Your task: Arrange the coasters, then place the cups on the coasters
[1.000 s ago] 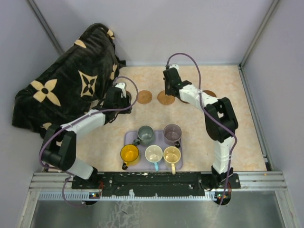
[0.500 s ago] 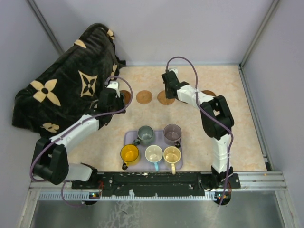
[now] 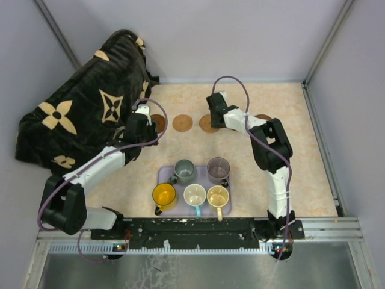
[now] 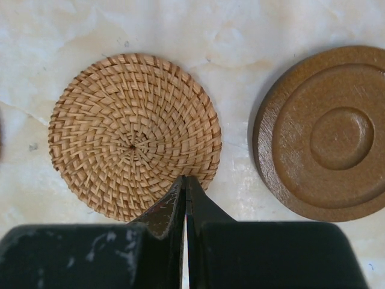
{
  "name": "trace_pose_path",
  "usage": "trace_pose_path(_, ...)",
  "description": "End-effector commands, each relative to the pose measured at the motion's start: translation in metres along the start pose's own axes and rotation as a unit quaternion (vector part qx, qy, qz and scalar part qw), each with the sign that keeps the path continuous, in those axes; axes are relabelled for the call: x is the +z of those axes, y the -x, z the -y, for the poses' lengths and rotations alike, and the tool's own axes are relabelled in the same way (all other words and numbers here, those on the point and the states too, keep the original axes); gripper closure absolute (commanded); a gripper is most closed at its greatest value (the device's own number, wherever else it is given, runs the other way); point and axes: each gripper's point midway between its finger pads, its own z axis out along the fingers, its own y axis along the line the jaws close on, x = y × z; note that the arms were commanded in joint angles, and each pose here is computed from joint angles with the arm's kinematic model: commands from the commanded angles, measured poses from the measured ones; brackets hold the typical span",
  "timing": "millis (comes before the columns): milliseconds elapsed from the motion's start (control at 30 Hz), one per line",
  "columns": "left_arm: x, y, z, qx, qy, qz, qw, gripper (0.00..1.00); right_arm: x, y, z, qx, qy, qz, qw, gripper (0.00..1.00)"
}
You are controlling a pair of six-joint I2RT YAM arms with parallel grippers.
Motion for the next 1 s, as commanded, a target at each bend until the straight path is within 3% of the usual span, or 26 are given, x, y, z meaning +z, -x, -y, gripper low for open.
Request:
trace_pose_path(0,-0.002,-0.006,-0.007,-0.002,0.01,-0.002,1.0,0.44,0.003,0.01,-0.01,0.013,0.019,0.006,1.0,1.0)
trace_pose_path(533,-0.008,-0.005,-0.011,-0.001,0.018,0.001,1.0,0.43,0.002,0.017,-0.012,0.01,0.02,0.008,1.0,1.0)
trace_pose_path(967,-0.026,0.011,-0.004,-0.017,-0.011,0.032,0.999,0.43,-0.064,0.096,0.015,0.024,-0.017,0.099,0.995,1.0)
